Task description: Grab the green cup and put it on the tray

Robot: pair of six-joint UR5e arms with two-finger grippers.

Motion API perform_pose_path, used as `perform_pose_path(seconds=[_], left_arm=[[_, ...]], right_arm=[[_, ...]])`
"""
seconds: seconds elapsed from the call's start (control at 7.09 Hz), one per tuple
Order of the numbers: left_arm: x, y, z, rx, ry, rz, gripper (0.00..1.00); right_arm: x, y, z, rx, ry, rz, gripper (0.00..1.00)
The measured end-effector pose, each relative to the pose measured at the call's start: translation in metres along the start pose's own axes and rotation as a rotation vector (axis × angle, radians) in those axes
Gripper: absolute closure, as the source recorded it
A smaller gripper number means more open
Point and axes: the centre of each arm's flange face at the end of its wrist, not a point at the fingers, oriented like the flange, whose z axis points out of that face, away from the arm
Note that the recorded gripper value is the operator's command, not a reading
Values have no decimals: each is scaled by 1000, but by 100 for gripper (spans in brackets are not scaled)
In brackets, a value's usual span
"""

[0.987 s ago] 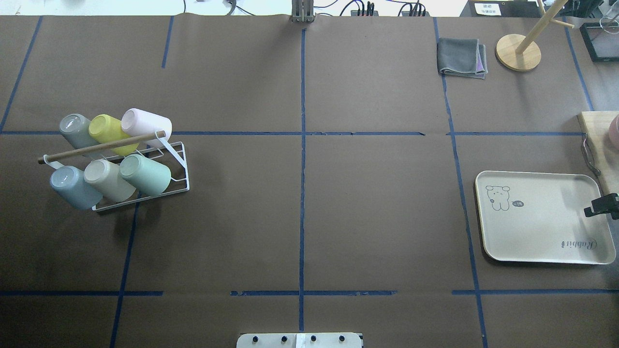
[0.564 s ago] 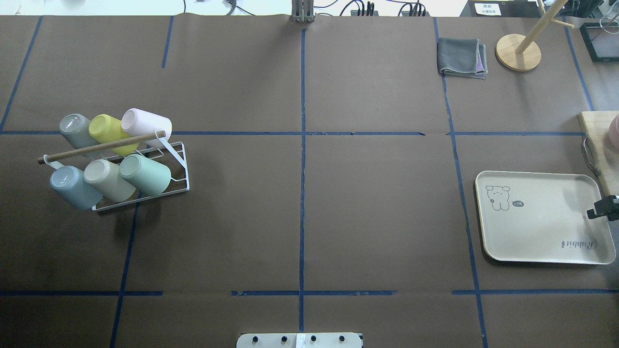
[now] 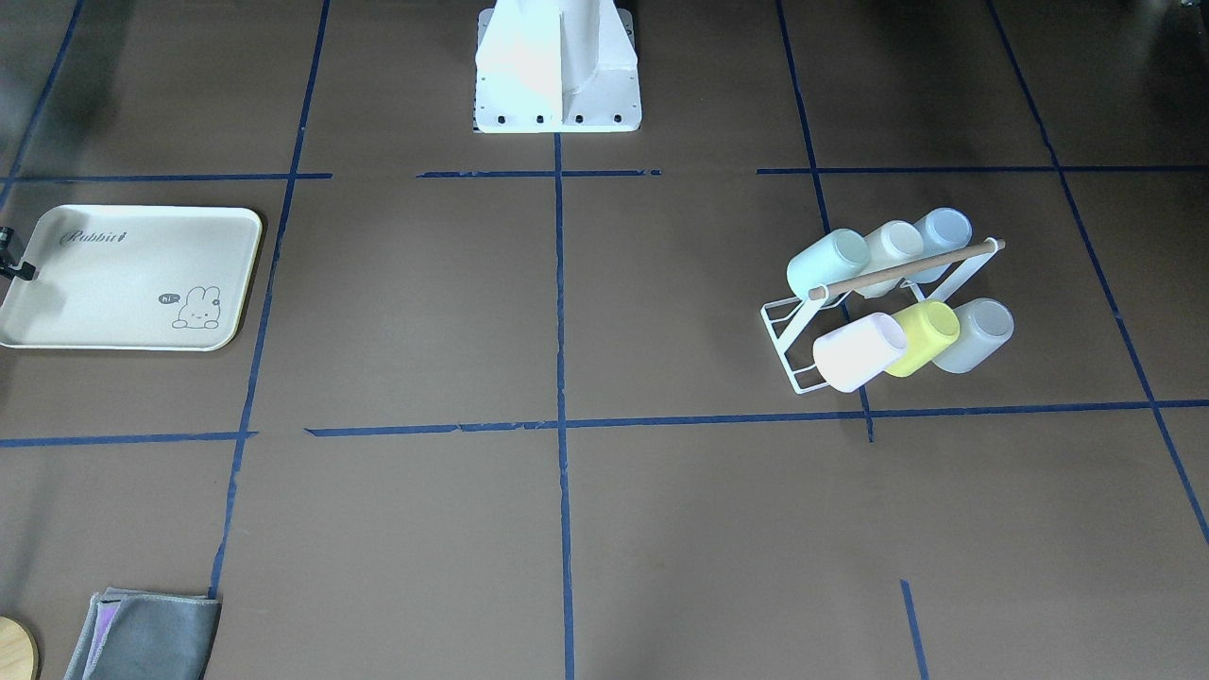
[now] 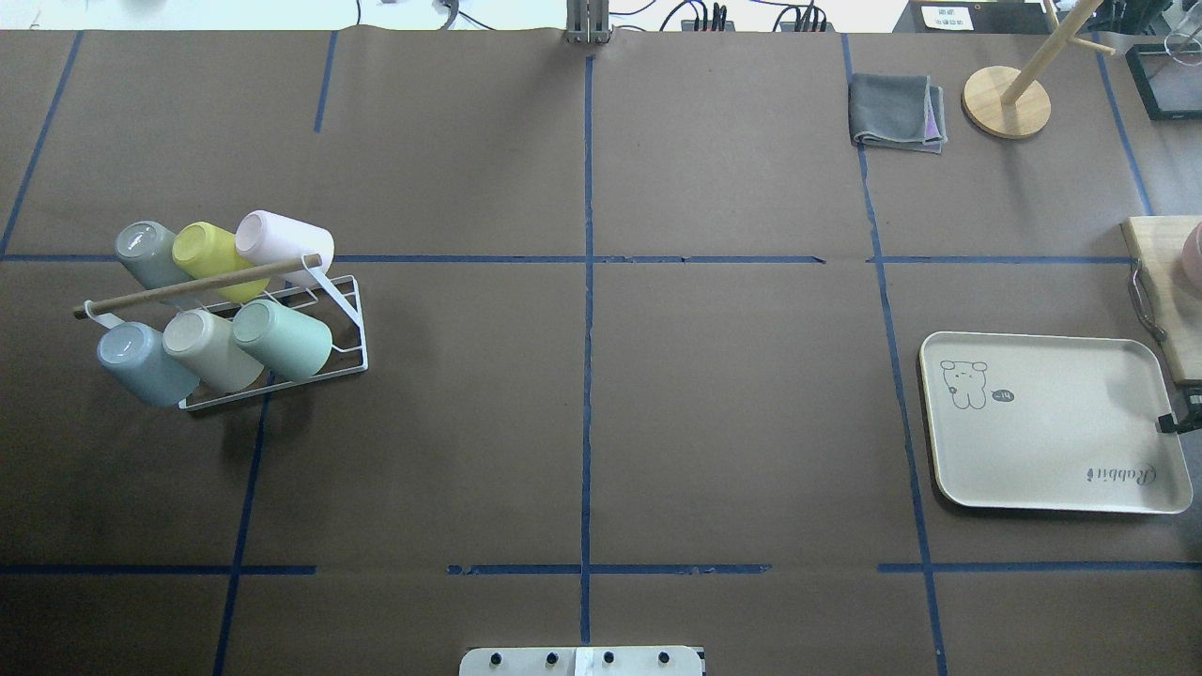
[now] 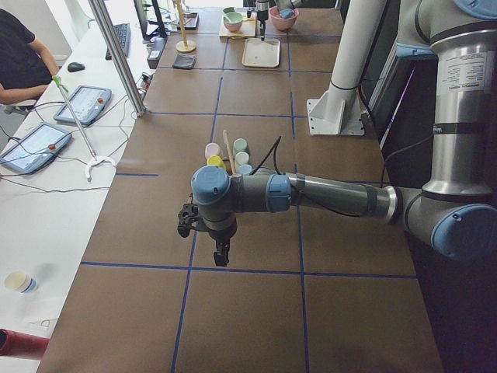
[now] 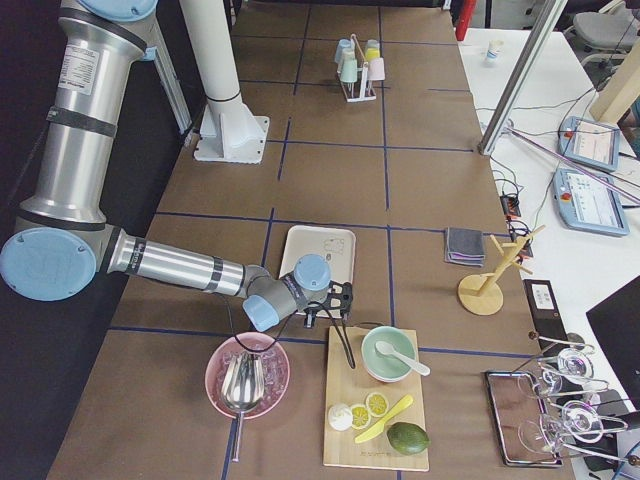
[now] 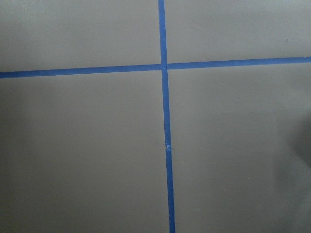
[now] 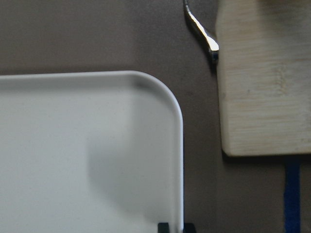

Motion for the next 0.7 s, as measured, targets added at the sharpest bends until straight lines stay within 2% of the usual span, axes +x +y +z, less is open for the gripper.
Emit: perform_pose_path(seconds=[0.28,0.7], left_arm=[[3,0,-3,6,-2,6,0],[5,-1,-5,10,-2,10,0]], right_arm=[[2,3,0,1,9,-3,100],[-49,-9,-28,51,-55,-74,100]])
